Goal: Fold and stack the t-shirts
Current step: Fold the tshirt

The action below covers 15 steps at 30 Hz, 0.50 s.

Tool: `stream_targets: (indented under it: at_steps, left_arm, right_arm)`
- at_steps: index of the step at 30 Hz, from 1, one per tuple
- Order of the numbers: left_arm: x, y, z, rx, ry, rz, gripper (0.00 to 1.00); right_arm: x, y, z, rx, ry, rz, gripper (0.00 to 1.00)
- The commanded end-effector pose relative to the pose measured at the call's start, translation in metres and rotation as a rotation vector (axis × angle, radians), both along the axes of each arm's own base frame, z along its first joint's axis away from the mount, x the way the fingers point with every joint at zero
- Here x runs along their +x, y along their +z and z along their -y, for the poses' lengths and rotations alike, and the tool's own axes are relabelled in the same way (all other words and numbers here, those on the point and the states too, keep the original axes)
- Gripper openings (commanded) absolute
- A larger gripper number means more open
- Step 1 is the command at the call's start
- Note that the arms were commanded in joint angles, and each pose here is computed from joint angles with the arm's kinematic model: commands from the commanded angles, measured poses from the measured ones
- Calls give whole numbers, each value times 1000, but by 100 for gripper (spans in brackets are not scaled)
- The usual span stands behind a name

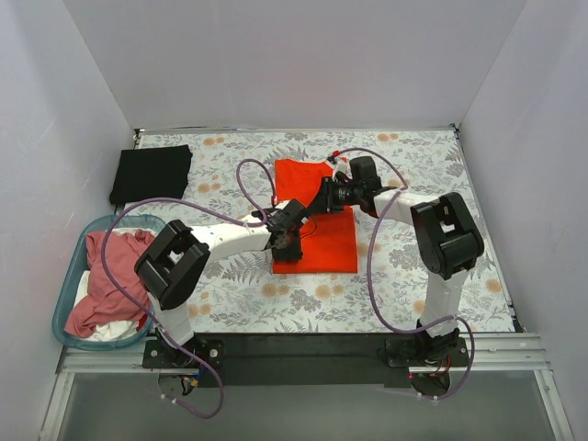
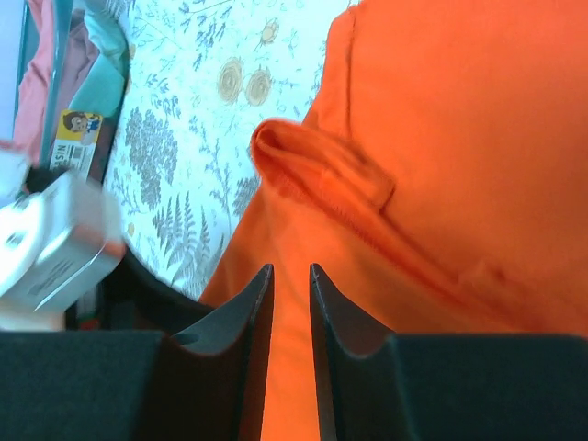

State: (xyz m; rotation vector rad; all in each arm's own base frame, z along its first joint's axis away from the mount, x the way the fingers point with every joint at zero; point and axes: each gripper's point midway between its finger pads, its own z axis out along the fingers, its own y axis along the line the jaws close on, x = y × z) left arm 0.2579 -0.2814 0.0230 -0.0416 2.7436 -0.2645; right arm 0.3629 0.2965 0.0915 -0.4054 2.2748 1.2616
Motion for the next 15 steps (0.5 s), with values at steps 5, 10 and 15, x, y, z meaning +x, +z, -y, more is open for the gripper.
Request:
stream_targets:
  at_steps: [5, 10, 15]
  left_arm:
    - [-16, 2, -11, 7, 16, -41, 27]
    - [-12, 10, -14, 2, 45, -10, 28]
    - [20, 51, -18, -85, 109, 162, 33]
  right_arm:
    - [40, -20, -38, 95, 57, -28, 29]
    - [74, -32, -31, 104, -9, -53, 29]
    - [75, -8, -7, 125, -32, -26, 29]
